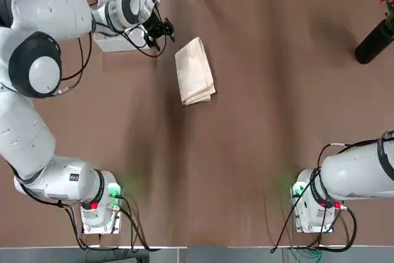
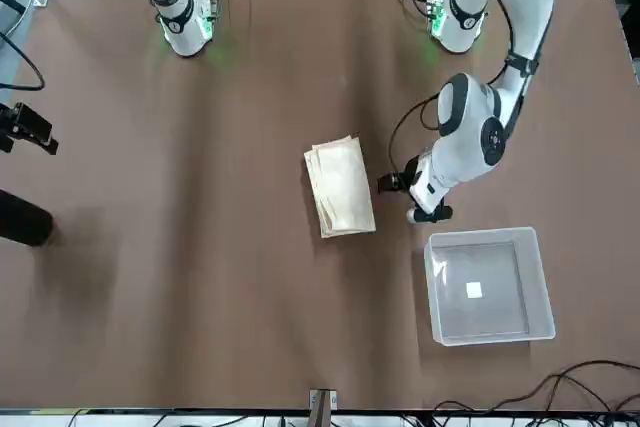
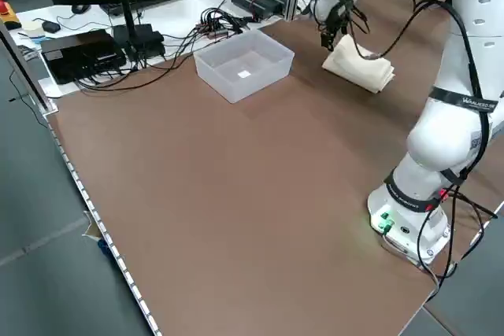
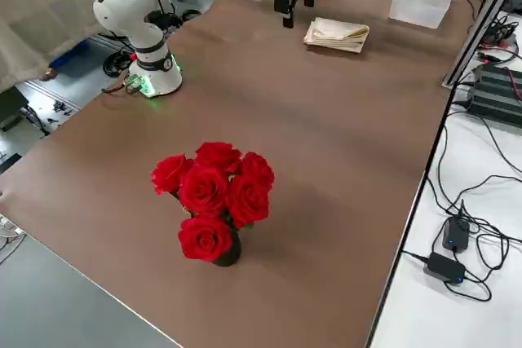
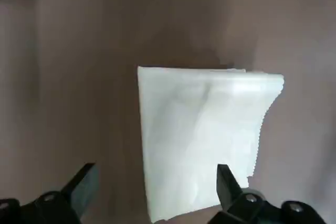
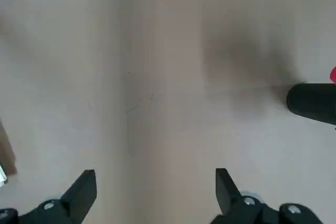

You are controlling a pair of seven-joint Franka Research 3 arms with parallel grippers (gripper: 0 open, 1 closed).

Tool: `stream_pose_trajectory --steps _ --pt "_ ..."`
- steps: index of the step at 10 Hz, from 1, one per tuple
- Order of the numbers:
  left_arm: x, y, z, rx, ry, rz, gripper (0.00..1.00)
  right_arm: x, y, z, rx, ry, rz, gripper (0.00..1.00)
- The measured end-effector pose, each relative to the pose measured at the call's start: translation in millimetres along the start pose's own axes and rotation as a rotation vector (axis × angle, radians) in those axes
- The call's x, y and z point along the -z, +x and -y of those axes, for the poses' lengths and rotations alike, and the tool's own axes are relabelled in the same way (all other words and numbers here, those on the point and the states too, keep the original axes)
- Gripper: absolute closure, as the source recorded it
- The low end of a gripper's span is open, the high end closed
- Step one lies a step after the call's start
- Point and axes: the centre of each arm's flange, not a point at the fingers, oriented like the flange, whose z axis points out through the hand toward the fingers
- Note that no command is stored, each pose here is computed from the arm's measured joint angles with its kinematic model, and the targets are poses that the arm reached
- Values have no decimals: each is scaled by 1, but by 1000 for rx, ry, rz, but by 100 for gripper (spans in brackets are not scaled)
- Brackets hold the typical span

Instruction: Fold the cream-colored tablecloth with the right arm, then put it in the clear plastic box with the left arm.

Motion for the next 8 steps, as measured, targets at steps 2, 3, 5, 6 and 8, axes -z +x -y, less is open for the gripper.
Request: stream_pose_trajectory --steps 2,3,5,6,8 --pt "-19 -7 20 -5 -51 -7 0 0 0 0 0 0 0 0" --pt "-30 -10 31 -14 -78 3 0 0 0 0 0 0 0 0" --pt "-54 -10 50 -50 -129 -8 0 0 0 0 0 0 -1 0" --pt "-71 -10 59 -61 -130 -27 0 0 0 0 0 0 -1 0" --pt "-98 -13 66 -81 -115 -18 0 0 0 0 0 0 -1 0"
